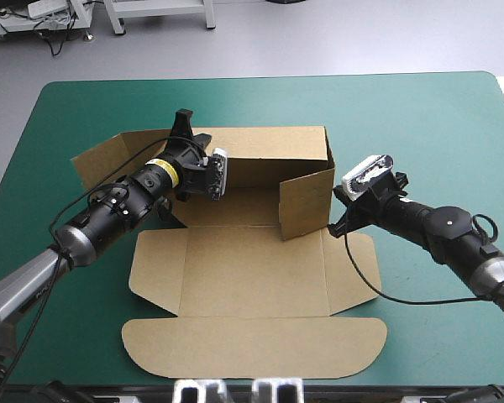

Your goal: Fold the box

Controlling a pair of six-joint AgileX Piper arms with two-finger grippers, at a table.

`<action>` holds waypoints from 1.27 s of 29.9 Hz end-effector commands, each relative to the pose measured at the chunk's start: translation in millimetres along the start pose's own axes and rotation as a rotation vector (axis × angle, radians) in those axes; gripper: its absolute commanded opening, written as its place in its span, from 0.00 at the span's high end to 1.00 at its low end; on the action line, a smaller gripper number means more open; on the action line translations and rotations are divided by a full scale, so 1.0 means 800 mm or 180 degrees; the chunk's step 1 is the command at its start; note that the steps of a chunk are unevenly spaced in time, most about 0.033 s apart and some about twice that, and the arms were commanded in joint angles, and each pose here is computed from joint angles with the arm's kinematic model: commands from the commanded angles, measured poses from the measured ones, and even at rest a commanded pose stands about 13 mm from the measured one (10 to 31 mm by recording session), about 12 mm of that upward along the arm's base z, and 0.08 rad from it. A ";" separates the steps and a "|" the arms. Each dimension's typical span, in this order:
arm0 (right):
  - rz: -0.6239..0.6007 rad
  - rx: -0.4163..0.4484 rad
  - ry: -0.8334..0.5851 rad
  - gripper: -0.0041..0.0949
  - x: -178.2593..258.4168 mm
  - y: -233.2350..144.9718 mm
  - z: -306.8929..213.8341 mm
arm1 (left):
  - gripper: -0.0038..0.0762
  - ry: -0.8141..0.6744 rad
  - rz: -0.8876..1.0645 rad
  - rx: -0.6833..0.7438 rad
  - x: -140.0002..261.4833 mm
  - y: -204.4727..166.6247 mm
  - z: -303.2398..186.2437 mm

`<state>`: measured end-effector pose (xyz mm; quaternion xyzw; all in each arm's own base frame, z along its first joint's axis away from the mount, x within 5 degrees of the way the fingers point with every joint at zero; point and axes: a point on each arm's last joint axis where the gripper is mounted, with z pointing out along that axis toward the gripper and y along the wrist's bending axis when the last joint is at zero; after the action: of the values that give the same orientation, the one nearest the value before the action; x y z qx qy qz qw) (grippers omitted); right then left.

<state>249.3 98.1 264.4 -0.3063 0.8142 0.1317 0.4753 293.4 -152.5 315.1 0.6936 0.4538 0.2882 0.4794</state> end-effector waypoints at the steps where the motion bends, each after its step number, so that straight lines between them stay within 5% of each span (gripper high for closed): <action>1: -0.0101 -0.0066 -0.0181 0.85 -0.018 0.003 -0.011 | 0.96 0.0041 0.0033 0.0032 -0.003 0.005 -0.009; 7: -0.0265 -0.0298 -0.0137 0.35 -0.017 0.012 -0.012 | 0.96 0.0071 -0.0072 0.0081 -0.002 0.003 -0.009; 9: -0.0236 -0.0292 -0.0149 0.26 -0.018 0.011 -0.012 | 0.96 0.0063 -0.0091 0.0097 -0.005 0.003 -0.009; 24: -0.0096 -0.0360 -0.0398 0.27 -0.030 0.010 -0.001 | 0.96 -0.0044 -0.0421 0.0160 -0.025 -0.001 -0.009; 34: -0.0155 0.0138 -0.0391 0.28 -0.044 0.012 0.006 | 0.96 -0.0217 -0.0514 0.0182 -0.049 -0.002 -0.012; 38: -0.0024 0.0104 -0.0367 0.28 -0.046 0.019 0.014 | 0.96 -0.0239 -0.0647 0.0201 -0.053 -0.003 -0.012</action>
<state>258.3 124.8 272.6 -0.3176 0.7928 0.1242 0.5051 273.7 -176.6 316.6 0.6825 0.4962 0.2320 0.4839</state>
